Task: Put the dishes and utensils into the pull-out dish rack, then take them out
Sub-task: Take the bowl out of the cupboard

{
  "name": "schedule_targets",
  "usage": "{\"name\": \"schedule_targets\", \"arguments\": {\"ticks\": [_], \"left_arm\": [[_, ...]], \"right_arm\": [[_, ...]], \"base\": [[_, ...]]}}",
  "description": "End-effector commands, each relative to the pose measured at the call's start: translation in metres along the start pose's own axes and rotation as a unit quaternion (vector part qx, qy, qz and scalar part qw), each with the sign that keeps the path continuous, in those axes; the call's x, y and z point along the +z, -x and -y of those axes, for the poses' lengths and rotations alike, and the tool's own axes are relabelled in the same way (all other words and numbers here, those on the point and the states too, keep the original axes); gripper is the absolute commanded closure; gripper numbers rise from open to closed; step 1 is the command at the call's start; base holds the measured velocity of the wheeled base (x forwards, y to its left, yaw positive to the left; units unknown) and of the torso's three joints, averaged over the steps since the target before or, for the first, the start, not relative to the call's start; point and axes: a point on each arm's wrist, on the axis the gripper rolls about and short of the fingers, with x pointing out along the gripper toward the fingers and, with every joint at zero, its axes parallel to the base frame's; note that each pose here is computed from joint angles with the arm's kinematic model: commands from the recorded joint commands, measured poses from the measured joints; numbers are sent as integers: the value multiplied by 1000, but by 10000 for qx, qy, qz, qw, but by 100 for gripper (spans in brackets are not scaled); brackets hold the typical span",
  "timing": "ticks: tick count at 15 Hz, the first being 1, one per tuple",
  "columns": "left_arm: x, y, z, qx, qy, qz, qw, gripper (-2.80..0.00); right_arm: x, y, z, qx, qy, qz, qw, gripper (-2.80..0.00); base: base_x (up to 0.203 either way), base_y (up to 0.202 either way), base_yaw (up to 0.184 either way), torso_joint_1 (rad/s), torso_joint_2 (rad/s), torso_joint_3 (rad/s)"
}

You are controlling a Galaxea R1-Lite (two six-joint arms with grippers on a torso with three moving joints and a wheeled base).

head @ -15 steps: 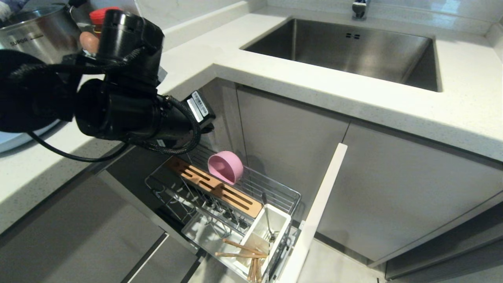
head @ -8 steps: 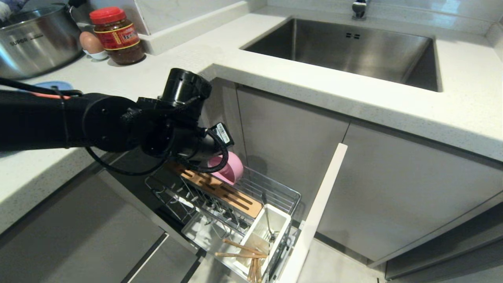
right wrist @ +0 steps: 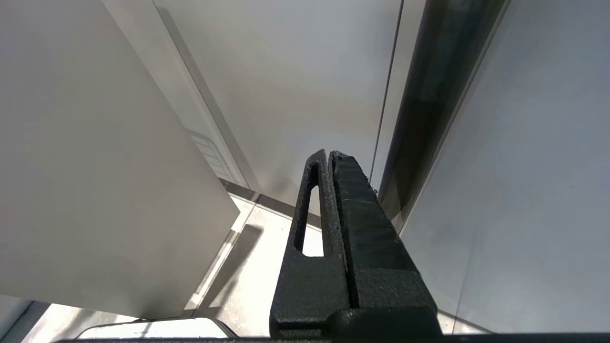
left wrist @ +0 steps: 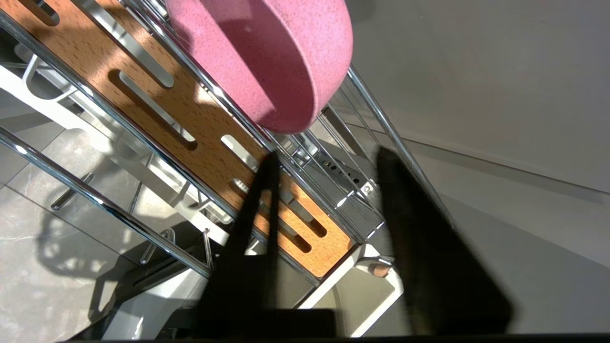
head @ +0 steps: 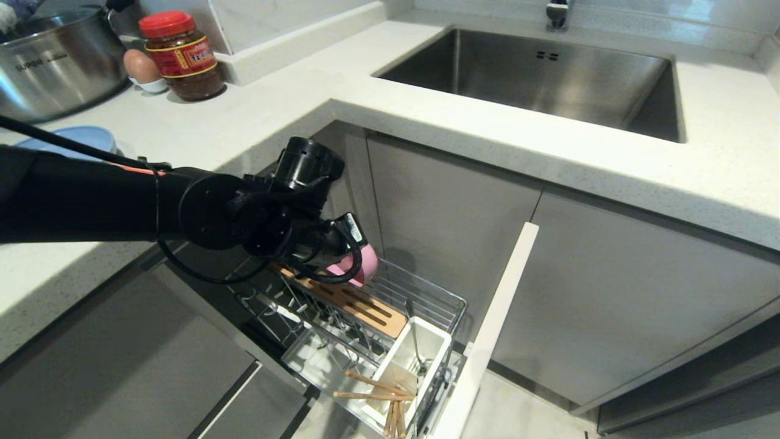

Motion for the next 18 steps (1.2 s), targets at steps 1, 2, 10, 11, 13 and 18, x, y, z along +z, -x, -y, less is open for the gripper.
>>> {"name": "schedule_targets", "arguments": {"ticks": [1,2,10,11,13,18], "left_arm": [[0,-1,-1,28,24,-8,10000,-280],[-2,-6,-1,62,19,-40,10000,-280],[-1,-39,-10,-260,219,43,9994,-280],[1,-46,-14,-321,269,26,9991,-280],[5,-53,-17,-525,337,-33,9980,-280],[13,-59,-20,-784,309,128,9964,-280]], "right_arm": [[0,0,0,0,-3,23,10000,0],[0,0,0,0,-3,23,10000,0],[0,0,0,0,-3,23,10000,0],[0,0,0,0,-3,23,10000,0],[0,0,0,-1,-3,20,10000,0],[0,0,0,0,-3,23,10000,0]], "base": [[0,0,0,0,0,0],[0,0,0,0,0,0],[0,0,0,0,0,0],[0,0,0,0,0,0],[0,0,0,0,0,0],[0,0,0,0,0,0]]}}
